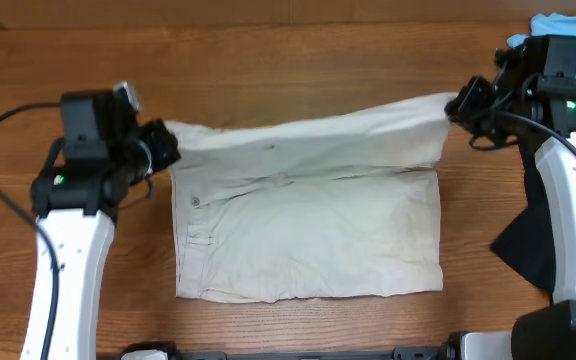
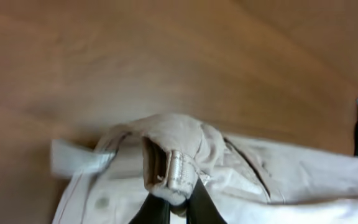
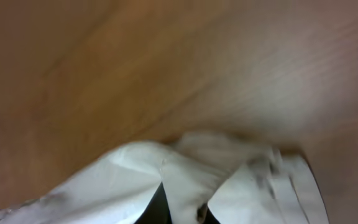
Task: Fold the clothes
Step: 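Lift the khakis with both grippers and stretch them upward, away from the table edge, then lay the lifted edge down, folding the khakis in half lengthwise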
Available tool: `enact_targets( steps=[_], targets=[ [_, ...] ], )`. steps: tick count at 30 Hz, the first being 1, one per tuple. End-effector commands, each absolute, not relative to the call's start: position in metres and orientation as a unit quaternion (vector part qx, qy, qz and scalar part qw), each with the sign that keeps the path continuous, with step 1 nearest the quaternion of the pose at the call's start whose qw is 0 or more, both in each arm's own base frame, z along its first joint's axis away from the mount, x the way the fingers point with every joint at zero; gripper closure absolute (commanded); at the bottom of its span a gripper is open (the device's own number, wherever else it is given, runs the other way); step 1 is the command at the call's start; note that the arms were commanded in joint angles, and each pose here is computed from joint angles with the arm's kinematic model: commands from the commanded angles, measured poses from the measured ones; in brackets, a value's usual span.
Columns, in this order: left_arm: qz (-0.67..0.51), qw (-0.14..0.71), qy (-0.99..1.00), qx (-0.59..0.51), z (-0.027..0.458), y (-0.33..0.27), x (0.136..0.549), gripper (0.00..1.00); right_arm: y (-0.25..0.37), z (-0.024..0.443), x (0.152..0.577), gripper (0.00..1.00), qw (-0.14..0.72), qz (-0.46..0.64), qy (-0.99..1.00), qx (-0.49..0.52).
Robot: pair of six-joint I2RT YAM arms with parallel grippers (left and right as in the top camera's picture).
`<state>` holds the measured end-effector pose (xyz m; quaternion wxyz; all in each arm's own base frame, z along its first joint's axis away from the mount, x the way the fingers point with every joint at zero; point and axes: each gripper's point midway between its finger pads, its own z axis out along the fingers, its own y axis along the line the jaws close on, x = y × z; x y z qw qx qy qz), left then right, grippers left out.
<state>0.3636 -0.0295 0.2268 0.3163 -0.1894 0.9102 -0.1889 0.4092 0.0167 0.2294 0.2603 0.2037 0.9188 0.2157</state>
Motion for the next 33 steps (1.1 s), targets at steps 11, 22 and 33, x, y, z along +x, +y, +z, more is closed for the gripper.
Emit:
enact_targets(
  steps=[11,22,33],
  targets=[
    [-0.201,0.39,0.883,-0.169,0.174,-0.046,0.488,0.96,0.02,0.131,0.502,0.96,0.274,0.17,0.927,0.19],
    [-0.208,0.47,0.845,-0.149,0.111,-0.053,0.564,0.36,0.016,0.086,0.561,0.3,0.342,0.166,0.907,0.182],
    [-0.154,0.456,0.874,-0.058,0.195,-0.05,0.531,0.25,-0.019,0.175,0.525,0.22,0.352,0.156,0.905,0.179]
  ],
)
